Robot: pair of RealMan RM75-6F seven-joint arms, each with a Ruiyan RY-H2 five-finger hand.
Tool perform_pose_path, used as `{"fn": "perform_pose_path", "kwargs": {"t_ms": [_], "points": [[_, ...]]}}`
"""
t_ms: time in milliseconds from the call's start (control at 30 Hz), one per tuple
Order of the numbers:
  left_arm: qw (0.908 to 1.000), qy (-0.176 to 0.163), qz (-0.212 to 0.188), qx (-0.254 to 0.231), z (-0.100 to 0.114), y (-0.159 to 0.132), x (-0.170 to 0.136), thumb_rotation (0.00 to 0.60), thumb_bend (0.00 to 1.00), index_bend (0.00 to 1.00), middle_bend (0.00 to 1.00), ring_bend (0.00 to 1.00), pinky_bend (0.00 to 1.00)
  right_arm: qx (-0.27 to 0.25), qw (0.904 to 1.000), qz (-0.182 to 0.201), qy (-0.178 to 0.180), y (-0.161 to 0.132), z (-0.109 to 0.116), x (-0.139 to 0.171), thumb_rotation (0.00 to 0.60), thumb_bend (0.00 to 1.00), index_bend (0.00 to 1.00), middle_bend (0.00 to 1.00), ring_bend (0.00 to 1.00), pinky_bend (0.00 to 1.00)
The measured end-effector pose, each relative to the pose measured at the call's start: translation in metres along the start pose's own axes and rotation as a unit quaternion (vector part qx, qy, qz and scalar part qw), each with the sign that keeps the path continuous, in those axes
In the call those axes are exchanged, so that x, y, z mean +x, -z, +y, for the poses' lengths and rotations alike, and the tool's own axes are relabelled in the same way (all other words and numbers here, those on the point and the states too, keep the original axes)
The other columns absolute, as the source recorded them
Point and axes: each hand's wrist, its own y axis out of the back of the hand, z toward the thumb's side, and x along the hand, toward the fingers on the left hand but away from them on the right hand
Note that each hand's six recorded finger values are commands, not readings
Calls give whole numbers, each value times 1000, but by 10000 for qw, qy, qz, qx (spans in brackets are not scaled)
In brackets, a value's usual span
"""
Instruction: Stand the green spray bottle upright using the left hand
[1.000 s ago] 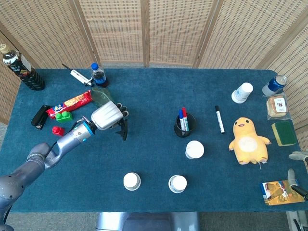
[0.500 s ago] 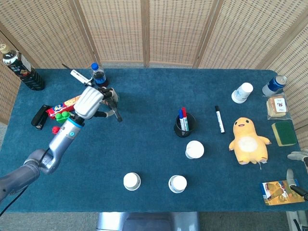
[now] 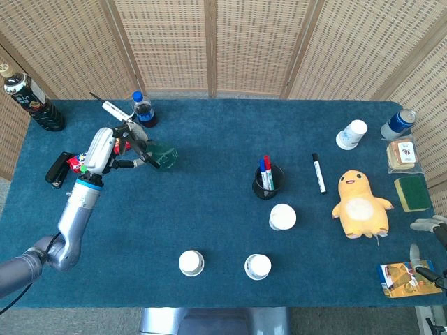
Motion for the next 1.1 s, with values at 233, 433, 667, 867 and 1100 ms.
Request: {"fn": "perform_pose_path", "kwargs": {"t_ms": [233,433,667,867,1100], "points": [[9941,45,711,-821,4,7,-5,600,341,709,633,568,784,-21,10000,-37,-73,3,-5,0,600,502,368,357,203,298],[9855,191,1214,-1174,-1,10,-4,600,342,708,619,556,760,-33,9999,-91,-101,7,-6,1,600,504,368,358,203,298],[9857,399,1395,-857,-7,4,3,600,341,706,608,552,755,-61,9998,-120,-109,10,-8,2,600,503,368,358,203,298],[9860,634,1420,-606,-18,-4,8,600,343,702,603,546,741,-62,9999,-127,-93,11,-8,2,600,502,368,357,203,298],[9847,816,1441,-538,-34,-7,7,600,342,690,589,535,735,-66,9999,-141,-62,13,-7,3,600,504,367,358,203,298]]}}
